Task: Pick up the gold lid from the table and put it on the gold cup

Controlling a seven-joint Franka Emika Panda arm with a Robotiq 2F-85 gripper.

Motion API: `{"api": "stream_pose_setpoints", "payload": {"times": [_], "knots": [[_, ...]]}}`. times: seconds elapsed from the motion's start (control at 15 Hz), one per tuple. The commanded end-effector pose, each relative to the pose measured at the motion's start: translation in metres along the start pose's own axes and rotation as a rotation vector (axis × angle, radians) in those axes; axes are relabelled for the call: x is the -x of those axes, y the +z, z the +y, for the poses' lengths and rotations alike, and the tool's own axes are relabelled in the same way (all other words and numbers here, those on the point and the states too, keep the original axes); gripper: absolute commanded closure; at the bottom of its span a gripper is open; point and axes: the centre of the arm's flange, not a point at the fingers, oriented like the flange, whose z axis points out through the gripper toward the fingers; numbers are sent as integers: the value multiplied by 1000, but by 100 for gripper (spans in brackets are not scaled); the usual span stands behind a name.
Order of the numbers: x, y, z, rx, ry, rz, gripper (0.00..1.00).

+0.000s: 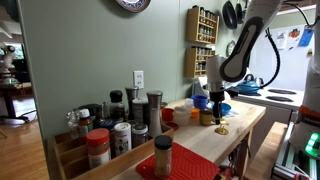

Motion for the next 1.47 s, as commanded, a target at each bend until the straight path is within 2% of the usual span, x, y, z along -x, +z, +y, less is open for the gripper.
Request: {"api": "stream_pose_setpoints", "payload": {"times": [0.0,0.33,0.53,1.07,1.4], "knots": [[18,10,-2,22,16,2,16],[19,6,0,28,16,3,20],[19,3,4,26,22,5,30],[24,-7,18,26,49,10,30],[28,-19,17,24,46,18,33]]}}
